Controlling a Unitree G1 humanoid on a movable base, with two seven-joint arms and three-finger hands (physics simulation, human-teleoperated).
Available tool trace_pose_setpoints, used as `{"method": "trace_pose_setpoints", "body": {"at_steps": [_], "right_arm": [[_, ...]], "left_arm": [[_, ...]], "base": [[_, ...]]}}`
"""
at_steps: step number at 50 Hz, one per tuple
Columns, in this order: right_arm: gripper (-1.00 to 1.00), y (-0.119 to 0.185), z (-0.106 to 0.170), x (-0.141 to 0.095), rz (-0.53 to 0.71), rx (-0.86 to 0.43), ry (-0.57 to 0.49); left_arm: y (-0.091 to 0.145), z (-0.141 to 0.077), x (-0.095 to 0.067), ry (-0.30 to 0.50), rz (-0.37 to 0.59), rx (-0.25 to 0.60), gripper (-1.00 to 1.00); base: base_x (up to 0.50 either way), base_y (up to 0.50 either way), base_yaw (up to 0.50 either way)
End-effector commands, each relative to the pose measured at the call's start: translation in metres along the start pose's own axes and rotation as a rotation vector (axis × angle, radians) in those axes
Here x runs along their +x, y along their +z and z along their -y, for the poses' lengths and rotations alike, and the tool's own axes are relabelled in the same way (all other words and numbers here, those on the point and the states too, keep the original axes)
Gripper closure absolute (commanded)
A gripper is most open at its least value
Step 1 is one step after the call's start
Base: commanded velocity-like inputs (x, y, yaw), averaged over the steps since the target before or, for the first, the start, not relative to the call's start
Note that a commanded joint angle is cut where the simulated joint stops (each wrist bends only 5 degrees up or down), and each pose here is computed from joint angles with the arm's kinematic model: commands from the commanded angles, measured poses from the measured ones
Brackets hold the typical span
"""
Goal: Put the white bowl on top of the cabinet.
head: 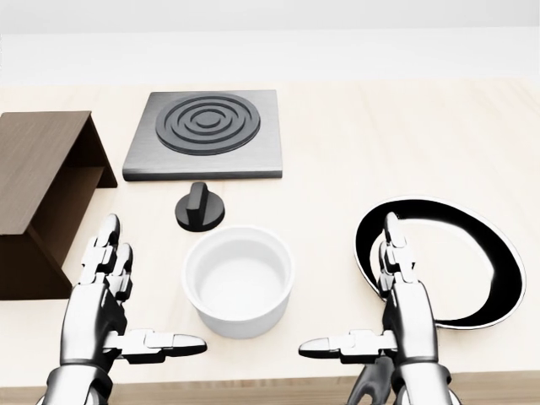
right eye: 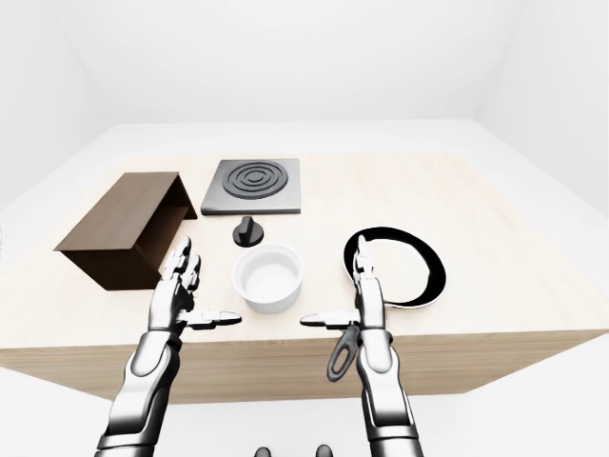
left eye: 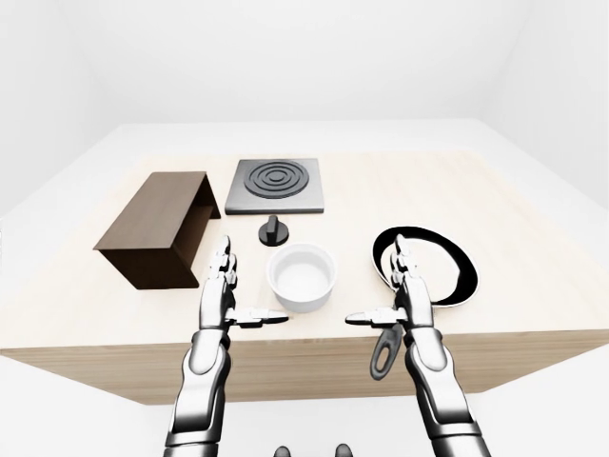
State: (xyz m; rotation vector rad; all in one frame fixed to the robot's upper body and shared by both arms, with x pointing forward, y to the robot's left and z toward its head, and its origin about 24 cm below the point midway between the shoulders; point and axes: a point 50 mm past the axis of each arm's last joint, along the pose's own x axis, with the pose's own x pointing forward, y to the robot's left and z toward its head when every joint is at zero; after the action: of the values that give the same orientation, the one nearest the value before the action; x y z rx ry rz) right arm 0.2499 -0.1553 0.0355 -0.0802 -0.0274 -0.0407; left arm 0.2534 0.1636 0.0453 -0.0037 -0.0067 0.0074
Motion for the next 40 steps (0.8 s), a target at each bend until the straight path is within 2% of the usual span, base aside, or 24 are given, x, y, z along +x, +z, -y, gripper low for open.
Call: {"method": "trace_pose_setpoints", "body": {"at_steps": [1, 24, 34, 40], "right_arm": [[-1.0, -0.001, -0.001, 0.0, -0.003, 0.002, 0.003], [-1.0, 0.0, -0.002, -0.002, -0.001, 0.011, 0.011], [-1.0, 0.001, -0.004, -0.004, 0.004, 0.002, 0.039], [-1.0, 0.001, 0.003, 0.002, -0.017, -0.002, -0.001]], "left_arm": [[0.0, -0.001, 0.001, 0.0, -0.001, 0.001, -1.0], [-0.002, 0.001, 0.001, -0.005, -0.006, 0.003, -1.0], [-0.008, 0.008, 0.004, -0.029, -0.028, 0.015, -1.0], [-0.008, 0.02, 0.005, -0.033, -0.037, 0.08, -1.0]], "base": [[0.0, 0.25, 0.0], [0.0, 0.25, 0.0], [0.0, 0.03, 0.0], [0.0, 0.0, 0.0]]}}
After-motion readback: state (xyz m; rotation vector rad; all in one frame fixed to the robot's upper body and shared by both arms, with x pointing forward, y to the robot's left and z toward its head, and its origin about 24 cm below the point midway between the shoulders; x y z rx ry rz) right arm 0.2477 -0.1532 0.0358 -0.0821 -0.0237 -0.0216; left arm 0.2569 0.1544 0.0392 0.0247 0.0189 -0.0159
